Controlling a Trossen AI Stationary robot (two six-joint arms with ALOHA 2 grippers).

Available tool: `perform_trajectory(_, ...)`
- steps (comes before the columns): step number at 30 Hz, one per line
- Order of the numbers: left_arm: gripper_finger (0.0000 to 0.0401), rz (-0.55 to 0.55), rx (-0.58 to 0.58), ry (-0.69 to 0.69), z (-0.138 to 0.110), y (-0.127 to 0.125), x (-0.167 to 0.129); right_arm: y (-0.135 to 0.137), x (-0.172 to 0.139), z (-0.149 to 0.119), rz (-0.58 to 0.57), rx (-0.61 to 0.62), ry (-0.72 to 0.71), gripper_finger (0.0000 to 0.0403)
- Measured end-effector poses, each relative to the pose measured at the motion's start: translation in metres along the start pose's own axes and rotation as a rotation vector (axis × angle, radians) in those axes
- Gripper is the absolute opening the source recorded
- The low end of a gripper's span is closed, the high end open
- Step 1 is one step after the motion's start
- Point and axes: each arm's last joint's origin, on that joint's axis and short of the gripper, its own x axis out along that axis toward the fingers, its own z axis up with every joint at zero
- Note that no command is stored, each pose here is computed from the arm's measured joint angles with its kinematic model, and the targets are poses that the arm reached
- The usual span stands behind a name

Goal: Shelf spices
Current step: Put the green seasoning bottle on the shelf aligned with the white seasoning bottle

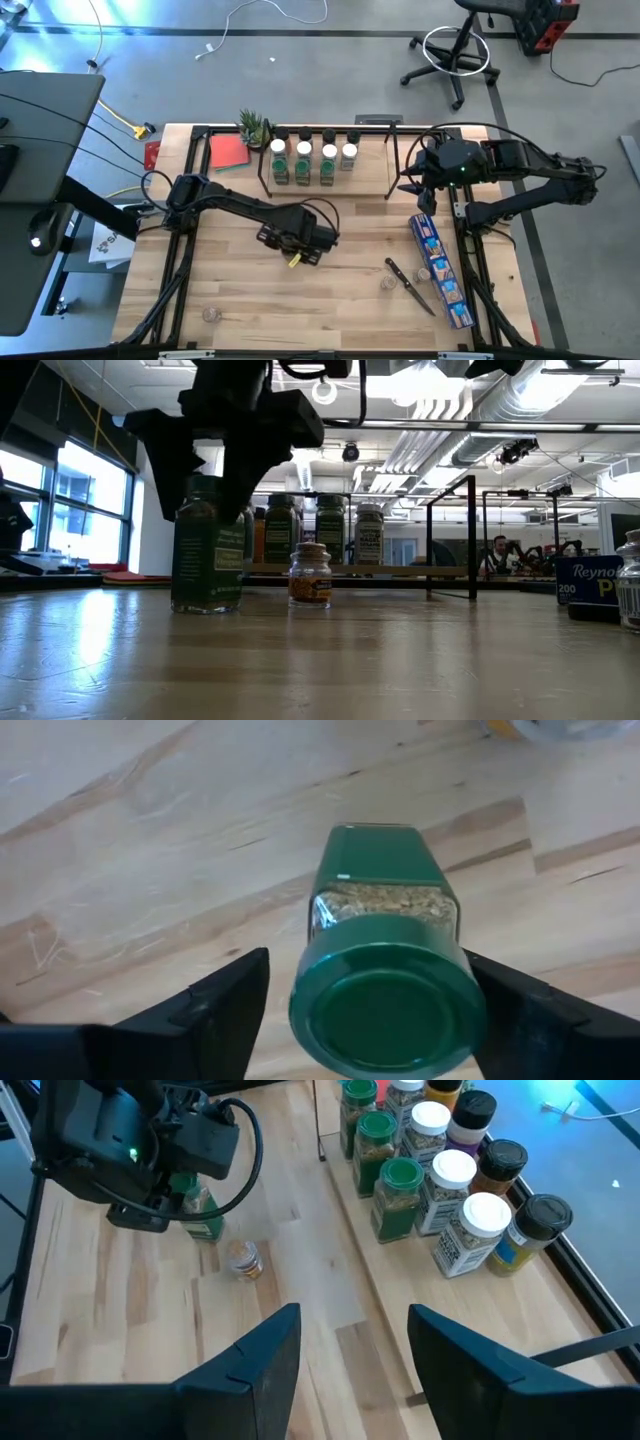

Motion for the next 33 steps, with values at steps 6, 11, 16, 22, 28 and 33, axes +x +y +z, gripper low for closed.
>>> perform_trajectory(6, 0.0194, 0.001, 0.069, -0.001, 0.000, 0.000, 0.000, 0.000, 0.000, 0.000, 0.000, 0.000, 0.000, 0.0181)
perform_trajectory(11, 0.0189, -0.005, 0.168, -0.006, 0.000, -0.001, -0.007, 0.000, 0.000, 0.000, 0.004, 0.000, 0.001, 0.0181)
perform_trajectory(16, 0.0189, -0.073, 0.288, 0.039, 0.005, -0.002, -0.042, -0.001, -0.006, -0.005, 0.020, -0.030, 0.020, 0.0181)
perform_trajectory(22, 0.0189, -0.270, 0.381, -0.066, 0.044, 0.005, -0.103, -0.007, -0.023, -0.016, 0.018, -0.038, 0.036, 0.0181)
perform_trajectory(28, 0.0189, -0.406, 0.407, -0.310, 0.105, 0.023, -0.144, -0.011, -0.038, -0.023, 0.020, -0.002, 0.004, 0.0181)
perform_trajectory(33, 0.0189, -0.450, 0.510, -0.457, 0.149, 0.024, -0.154, -0.013, -0.043, -0.025, -0.020, 0.042, -0.022, 0.0181)
